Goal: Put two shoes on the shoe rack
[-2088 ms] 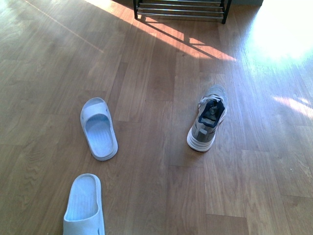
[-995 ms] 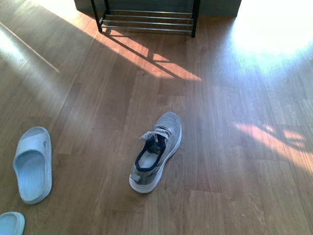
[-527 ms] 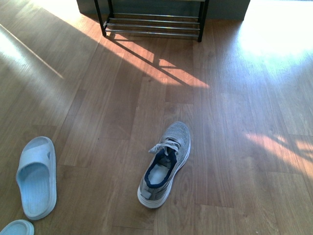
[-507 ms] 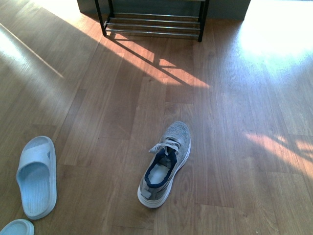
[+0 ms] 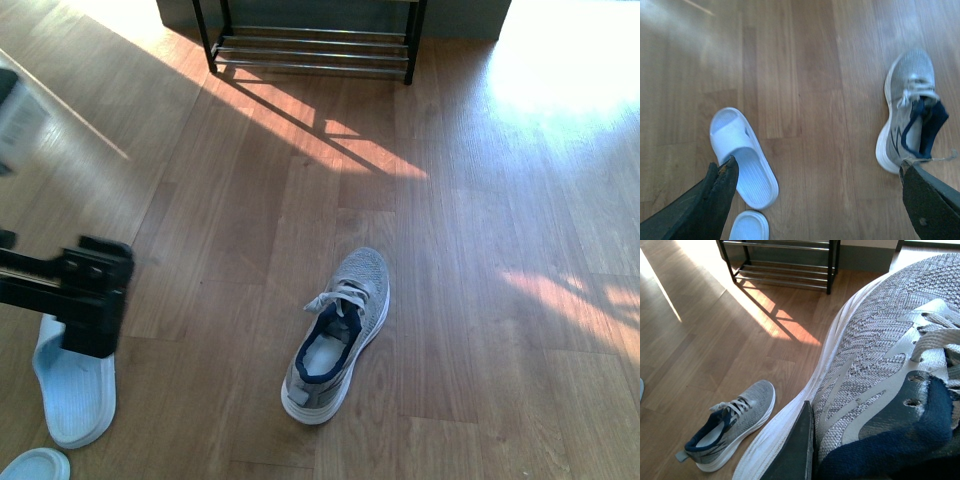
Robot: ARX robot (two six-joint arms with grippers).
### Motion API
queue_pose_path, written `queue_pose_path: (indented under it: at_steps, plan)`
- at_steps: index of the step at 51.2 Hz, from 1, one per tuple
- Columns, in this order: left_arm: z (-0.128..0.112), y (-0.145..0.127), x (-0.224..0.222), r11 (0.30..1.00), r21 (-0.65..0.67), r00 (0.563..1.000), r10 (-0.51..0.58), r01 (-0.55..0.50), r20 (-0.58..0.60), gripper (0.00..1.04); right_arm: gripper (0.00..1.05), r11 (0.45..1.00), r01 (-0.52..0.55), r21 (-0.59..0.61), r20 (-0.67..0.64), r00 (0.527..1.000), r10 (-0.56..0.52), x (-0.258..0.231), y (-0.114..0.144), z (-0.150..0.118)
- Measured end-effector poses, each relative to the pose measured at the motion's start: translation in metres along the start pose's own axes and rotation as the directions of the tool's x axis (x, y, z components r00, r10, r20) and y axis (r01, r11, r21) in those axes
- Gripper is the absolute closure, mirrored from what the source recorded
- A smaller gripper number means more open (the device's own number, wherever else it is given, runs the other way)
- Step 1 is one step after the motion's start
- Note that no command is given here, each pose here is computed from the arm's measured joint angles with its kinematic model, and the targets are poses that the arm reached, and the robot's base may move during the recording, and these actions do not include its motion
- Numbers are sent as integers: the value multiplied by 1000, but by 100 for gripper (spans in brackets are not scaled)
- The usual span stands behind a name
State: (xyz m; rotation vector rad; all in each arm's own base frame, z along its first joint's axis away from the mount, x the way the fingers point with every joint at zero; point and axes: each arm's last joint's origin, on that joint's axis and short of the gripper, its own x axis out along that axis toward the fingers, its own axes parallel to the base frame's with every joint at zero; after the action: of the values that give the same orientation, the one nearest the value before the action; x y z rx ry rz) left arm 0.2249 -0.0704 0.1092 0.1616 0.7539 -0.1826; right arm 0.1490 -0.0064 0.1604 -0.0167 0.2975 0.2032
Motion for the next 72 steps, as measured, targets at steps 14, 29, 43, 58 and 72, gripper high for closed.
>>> queue_pose_path:
  at_steps: [14, 29, 43, 58, 72]
  plan:
    - [-15, -31, 93, 981, 92, 976, -159, 173, -148, 9, 103, 1000, 0, 0, 0, 1000, 0, 0, 0, 0]
    - [-40, -65, 168, 946, 106, 927, -273, 307, -257, 9, 103, 1000, 1, 0, 0, 1000, -1, 0, 0, 0]
    - [-39, -88, 222, 917, 86, 888, -350, 390, -298, 9, 103, 1000, 0, 0, 0, 1000, 0, 0, 0, 0]
    - [-39, -111, 252, 900, 100, 864, -368, 423, -344, 9, 103, 1000, 1, 0, 0, 1000, -1, 0, 0, 0]
    - [-62, -117, 272, 913, 101, 855, -326, 396, -405, 9, 103, 1000, 0, 0, 0, 1000, 0, 0, 0, 0]
